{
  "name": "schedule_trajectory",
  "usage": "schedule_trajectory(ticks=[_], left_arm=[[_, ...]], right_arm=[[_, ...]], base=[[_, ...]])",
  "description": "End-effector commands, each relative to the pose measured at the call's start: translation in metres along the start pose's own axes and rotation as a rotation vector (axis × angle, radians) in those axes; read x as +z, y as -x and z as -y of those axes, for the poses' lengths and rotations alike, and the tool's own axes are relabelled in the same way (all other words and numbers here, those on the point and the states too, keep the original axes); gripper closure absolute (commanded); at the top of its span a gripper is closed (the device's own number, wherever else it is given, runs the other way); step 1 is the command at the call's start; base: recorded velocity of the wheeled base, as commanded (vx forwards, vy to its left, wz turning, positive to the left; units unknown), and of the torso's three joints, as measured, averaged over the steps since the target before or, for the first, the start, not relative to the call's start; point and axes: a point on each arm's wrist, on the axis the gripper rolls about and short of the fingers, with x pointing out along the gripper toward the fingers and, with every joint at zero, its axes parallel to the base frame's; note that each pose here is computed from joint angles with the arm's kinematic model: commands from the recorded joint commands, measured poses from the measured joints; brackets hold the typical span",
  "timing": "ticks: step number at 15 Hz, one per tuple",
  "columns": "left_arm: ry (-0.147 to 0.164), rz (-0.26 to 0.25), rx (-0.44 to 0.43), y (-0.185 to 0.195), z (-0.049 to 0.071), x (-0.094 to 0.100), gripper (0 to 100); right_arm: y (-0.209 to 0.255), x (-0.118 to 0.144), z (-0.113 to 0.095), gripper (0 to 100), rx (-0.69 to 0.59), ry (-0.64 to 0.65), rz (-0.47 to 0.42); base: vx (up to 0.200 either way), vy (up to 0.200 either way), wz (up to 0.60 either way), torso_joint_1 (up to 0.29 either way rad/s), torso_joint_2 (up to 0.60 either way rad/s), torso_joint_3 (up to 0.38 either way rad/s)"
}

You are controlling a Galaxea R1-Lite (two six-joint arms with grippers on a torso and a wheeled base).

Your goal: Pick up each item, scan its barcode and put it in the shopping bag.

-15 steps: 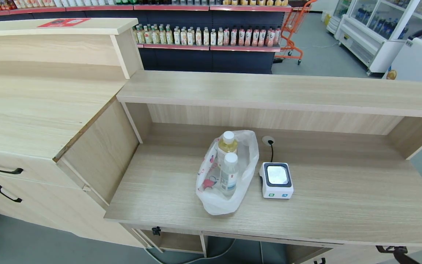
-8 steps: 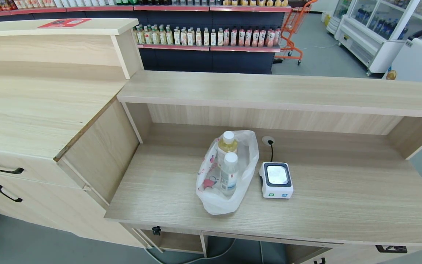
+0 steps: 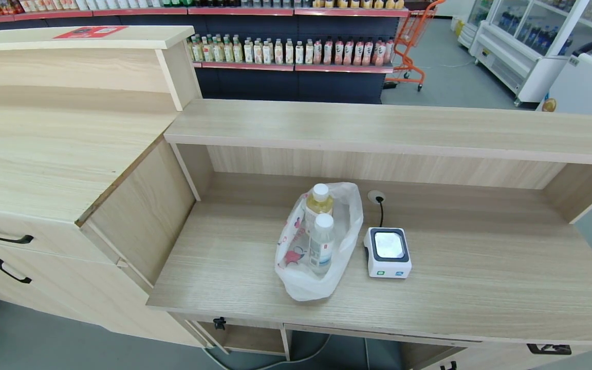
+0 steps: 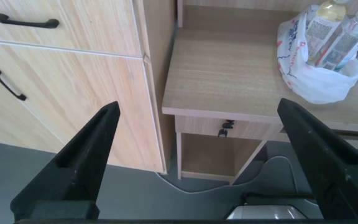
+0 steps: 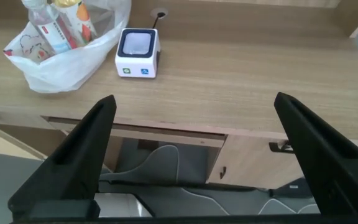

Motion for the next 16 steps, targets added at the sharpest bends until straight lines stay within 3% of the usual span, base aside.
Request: schedule_trajectory(ticks=[1, 3, 16], left_arm=[[-0.003, -0.001, 0.000, -0.0001, 0.0000, 0.0001, 0], [-0.003, -0.001, -0.001, -0.0001, 0.0000, 0.0001, 0], [-0.009, 0.001, -0.001, 0.0000, 0.0000, 0.0000, 0]], right_arm=[[-0.0003, 0.0000, 0.0000, 0, 0.001, -0.002, -0.006], [-0.0003, 0.0000, 0.0000, 0, 0.001, -0.002, -0.006], [-0.0003, 0.0000, 0.0000, 0, 0.001, 0.001, -0.006]], base=[[0.000, 0.000, 0.00, 0.000, 0.00, 0.000], [0.000, 0.000, 0.00, 0.000, 0.00, 0.000], [0.000, -0.200, 0.00, 0.003, 0.00, 0.003]])
